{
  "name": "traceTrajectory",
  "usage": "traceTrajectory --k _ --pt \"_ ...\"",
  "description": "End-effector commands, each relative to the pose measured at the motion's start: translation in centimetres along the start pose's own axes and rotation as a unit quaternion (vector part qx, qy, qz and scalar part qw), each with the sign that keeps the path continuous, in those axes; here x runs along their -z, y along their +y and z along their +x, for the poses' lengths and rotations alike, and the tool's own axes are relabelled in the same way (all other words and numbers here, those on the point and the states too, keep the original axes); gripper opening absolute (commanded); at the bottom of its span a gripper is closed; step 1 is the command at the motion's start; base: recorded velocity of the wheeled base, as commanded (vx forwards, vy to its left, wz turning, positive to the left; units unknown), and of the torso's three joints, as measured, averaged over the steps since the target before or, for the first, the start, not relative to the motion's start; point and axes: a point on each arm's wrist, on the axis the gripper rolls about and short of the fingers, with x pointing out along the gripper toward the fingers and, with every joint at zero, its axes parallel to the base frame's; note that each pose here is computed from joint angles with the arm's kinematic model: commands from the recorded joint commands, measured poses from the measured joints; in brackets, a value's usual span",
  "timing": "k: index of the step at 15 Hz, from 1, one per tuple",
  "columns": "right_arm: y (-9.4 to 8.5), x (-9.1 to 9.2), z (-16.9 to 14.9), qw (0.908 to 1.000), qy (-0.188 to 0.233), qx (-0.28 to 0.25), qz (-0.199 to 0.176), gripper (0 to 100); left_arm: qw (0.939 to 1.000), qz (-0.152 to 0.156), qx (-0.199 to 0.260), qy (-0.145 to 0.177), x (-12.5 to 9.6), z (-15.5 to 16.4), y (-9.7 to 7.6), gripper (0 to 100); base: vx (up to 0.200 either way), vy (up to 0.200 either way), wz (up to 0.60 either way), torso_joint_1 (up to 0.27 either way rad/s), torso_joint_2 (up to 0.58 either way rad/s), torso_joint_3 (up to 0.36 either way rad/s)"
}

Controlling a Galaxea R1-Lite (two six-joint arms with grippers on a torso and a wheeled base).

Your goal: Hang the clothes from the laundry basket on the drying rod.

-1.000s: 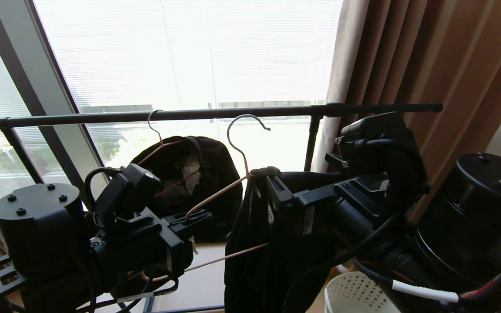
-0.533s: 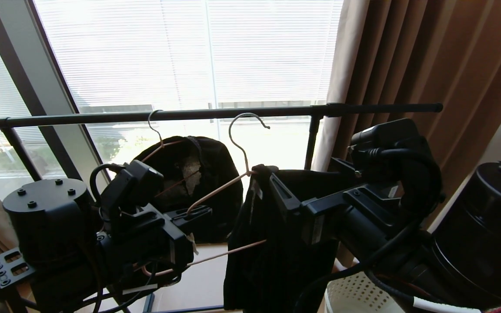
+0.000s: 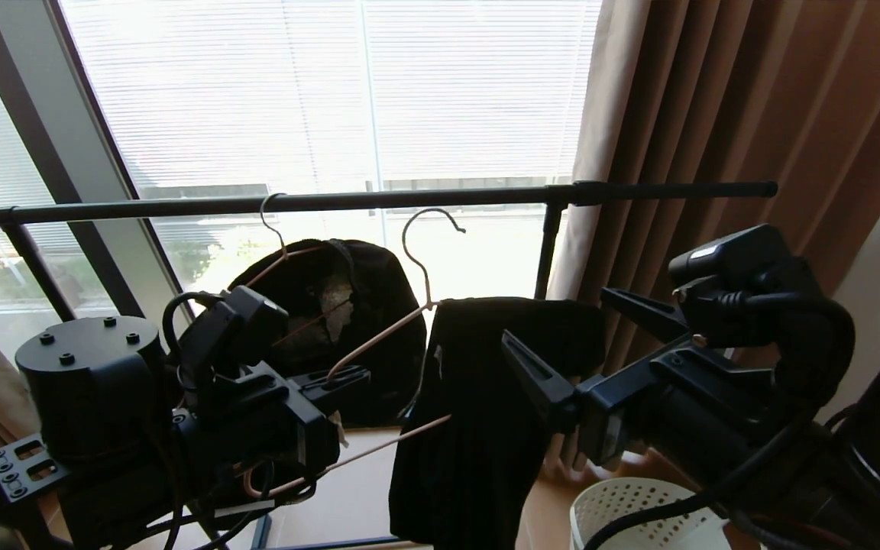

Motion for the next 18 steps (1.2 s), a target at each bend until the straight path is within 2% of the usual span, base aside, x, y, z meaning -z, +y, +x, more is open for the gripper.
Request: traceTrajectory --k 1,4,6,7,8,9,10,11,12,13,14,16,18 --pt "-4.3 -1.8 -1.3 0.9996 0.009 -0.023 -0.017 100 0.9996 0.001 0.029 0.003 0.3 -0.6 -0.2 0 0.0 0.0 0.0 0.0 0.0 0.0" --pt "-7.2 -2.9 -1.6 0.9888 0.086 -0.117 -0.035 100 0.9986 0.02 0.048 0.011 0.9 -1.2 0.3 0 0.0 0.0 0.0 0.0 0.0 0.0" --pt "-9.2 -2.4 -0.9 0.9722 0.128 -0.177 -0.086 100 0.9976 0.019 0.065 0.014 1.2 -1.5 0.5 0 0.0 0.0 0.0 0.0 0.0 0.0" --pt "-9.6 -2.2 -0.6 0.9675 0.134 -0.188 -0.103 100 0.9974 0.019 0.067 0.014 1.2 -1.5 0.6 0 0.0 0.0 0.0 0.0 0.0 0.0" --pt "-10.4 -1.6 0.4 0.9508 0.153 -0.231 -0.139 100 0.9971 0.021 0.071 0.017 1.4 -1.6 0.5 0 0.0 0.0 0.0 0.0 0.0 0.0" --pt "-10.5 -1.2 1.1 0.9379 0.173 -0.255 -0.158 100 0.9971 0.025 0.071 0.016 1.4 -1.6 0.5 0 0.0 0.0 0.0 0.0 0.0 0.0" --pt "-10.5 -1.0 1.4 0.9324 0.182 -0.262 -0.171 100 0.9969 0.026 0.072 0.016 1.4 -1.6 0.5 0 0.0 0.0 0.0 0.0 0.0 0.0" --pt "-10.6 -0.5 2.5 0.9134 0.207 -0.283 -0.207 100 0.9968 0.03 0.074 0.01 1.2 -1.8 0.4 0 0.0 0.0 0.0 0.0 0.0 0.0" --pt "-10.8 -0.4 3.2 0.9 0.214 -0.302 -0.231 100 0.9957 0.034 0.086 0.009 1.2 -1.9 0.4 0 0.0 0.0 0.0 0.0 0.0 0.0" --pt "-10.8 -0.4 3.5 0.8942 0.215 -0.313 -0.237 100 0.9949 0.037 0.094 0.007 1.1 -1.9 0.3 0 0.0 0.0 0.0 0.0 0.0 0.0" --pt "-10.9 -0.5 4.4 0.8779 0.221 -0.347 -0.245 100 0.9922 0.045 0.116 0.005 1.2 -2.0 0.2 0 0.0 0.0 0.0 0.0 0.0 0.0" --pt "-10.9 -0.8 4.9 0.8676 0.225 -0.379 -0.23 100 0.9912 0.051 0.122 0.003 1.1 -2.0 0.1 0 0.0 0.0 0.0 0.0 0.0 0.0" --pt "-10.8 -0.4 5.0 0.8625 0.226 -0.395 -0.221 100 0.9871 0.051 0.152 -0.002 1.0 -2.2 -0.1 0 0.0 0.0 0.0 0.0 0.0 0.0"
